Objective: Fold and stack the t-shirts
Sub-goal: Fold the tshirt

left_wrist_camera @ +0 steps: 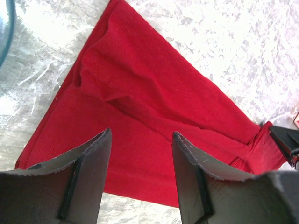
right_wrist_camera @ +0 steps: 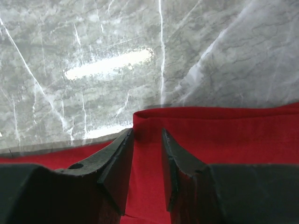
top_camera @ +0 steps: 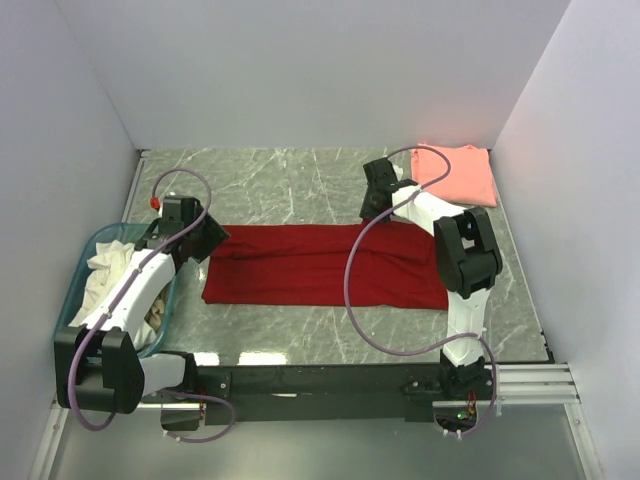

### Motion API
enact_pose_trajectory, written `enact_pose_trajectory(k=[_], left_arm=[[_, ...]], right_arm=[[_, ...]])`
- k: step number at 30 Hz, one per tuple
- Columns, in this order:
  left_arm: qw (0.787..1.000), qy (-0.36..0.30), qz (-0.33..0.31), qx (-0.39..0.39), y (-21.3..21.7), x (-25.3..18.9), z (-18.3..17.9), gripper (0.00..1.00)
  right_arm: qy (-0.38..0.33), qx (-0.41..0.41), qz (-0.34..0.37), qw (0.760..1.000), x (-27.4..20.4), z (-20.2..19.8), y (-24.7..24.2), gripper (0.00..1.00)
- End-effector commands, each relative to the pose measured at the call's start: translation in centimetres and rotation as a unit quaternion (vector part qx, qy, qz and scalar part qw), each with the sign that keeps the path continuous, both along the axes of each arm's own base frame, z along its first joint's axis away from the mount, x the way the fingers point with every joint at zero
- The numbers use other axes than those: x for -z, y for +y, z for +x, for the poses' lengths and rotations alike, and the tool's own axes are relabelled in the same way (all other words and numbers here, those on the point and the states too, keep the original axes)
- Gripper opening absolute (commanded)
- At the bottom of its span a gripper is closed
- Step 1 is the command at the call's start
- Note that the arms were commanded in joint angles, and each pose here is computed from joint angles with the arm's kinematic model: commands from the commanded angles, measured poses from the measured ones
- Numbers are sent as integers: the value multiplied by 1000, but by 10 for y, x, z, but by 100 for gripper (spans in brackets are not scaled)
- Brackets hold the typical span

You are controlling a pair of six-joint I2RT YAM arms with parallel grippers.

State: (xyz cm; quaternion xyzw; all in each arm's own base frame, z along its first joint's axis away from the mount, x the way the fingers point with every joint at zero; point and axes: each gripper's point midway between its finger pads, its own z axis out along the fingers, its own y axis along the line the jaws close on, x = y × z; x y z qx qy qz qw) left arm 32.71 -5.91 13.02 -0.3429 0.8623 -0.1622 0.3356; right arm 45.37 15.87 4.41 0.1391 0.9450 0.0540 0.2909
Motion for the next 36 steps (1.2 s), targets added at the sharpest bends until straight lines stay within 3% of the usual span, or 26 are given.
enact_pose_trajectory(k=[1, 8, 12, 15, 17, 25, 36], left_arm=[[1000, -11, 1, 21, -5, -5, -3, 59], [1000, -2, -2, 26, -11, 4, -8, 58], [1000, 4, -6, 26, -14, 9, -9, 57], [1000, 7, -11, 25, -19, 12, -9, 58], [999, 18, -17, 24, -24, 21, -12, 58], [999, 27, -38, 3, -30, 33, 0, 57], [998, 39, -39, 1, -36, 34, 34, 55]], right_arm=[[-25, 5, -9, 1000, -13, 14, 4, 37], [-18, 6, -8, 1000, 0, 16, 7, 30], [-18, 10, -8, 1000, 2, 13, 5, 20], [-27, 14, -4, 1000, -5, 7, 2, 5], [-37, 16, 2, 999, -15, -1, 1, 0], [-88, 26, 24, 996, -60, -29, -7, 0], [-95, 7, 57, 994, -59, -85, 3, 0]])
